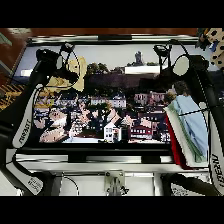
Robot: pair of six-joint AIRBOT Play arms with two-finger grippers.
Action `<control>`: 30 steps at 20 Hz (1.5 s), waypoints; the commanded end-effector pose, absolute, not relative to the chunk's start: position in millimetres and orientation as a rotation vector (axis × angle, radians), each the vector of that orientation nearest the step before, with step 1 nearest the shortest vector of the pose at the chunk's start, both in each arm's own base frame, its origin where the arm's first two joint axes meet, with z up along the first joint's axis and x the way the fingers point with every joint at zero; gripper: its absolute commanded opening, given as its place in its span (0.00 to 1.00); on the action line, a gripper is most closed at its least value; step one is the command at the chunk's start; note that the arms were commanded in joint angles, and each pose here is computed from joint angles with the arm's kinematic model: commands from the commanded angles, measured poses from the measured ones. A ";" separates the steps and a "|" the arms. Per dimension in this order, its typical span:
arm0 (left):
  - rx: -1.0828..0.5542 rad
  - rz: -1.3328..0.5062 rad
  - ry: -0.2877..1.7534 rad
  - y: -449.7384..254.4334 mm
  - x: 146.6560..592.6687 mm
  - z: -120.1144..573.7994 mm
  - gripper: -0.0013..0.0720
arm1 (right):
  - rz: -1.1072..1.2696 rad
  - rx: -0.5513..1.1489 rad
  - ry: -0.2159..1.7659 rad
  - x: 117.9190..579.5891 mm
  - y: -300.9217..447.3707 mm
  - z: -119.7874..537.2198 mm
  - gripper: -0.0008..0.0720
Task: Fold the shirts.
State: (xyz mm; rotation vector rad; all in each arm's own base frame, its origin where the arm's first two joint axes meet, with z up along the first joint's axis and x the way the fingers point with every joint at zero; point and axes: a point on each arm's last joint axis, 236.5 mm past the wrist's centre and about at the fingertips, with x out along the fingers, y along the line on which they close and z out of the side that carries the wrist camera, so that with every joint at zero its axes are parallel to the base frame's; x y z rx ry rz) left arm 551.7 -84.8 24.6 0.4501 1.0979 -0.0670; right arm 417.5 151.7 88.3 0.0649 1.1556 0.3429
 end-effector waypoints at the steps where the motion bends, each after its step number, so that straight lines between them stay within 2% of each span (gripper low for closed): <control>1: 0.438 0.058 1.210 -43.6 559.2 -21.0 0.85 | 0.349 0.092 1.151 418.2 156.4 90.0 0.96; 6: 0.397 0.114 1.262 -14.0 559.7 -46.9 0.85 | 0.352 0.104 1.152 417.8 158.3 90.6 0.96; 14: 0.368 0.137 1.268 -5.4 565.6 -68.8 0.83 | 0.376 0.134 1.155 415.6 166.0 92.7 0.96; 15: 0.370 0.137 1.276 -5.0 565.0 -72.3 0.78 | 0.376 0.134 1.155 415.7 166.0 92.7 0.96; 16: 0.371 0.138 1.286 -4.2 563.4 -75.3 0.61 | 0.376 0.134 1.155 415.7 166.0 92.7 0.97; 18: 0.370 0.142 1.295 -2.0 562.5 -79.6 0.48 | 0.378 0.136 1.157 415.2 166.6 92.7 0.97; 20: 0.363 0.146 1.288 0.4 564.3 -79.1 0.07 | 0.381 0.140 1.155 415.3 167.6 93.2 0.96; 25: 0.355 0.122 1.215 -21.3 572.4 -47.8 0.06 | 0.377 0.141 1.128 421.2 167.4 95.6 0.97; 30: 0.260 0.023 0.869 -105.7 588.3 89.6 0.06 | 0.331 0.097 0.958 454.4 155.5 116.1 0.97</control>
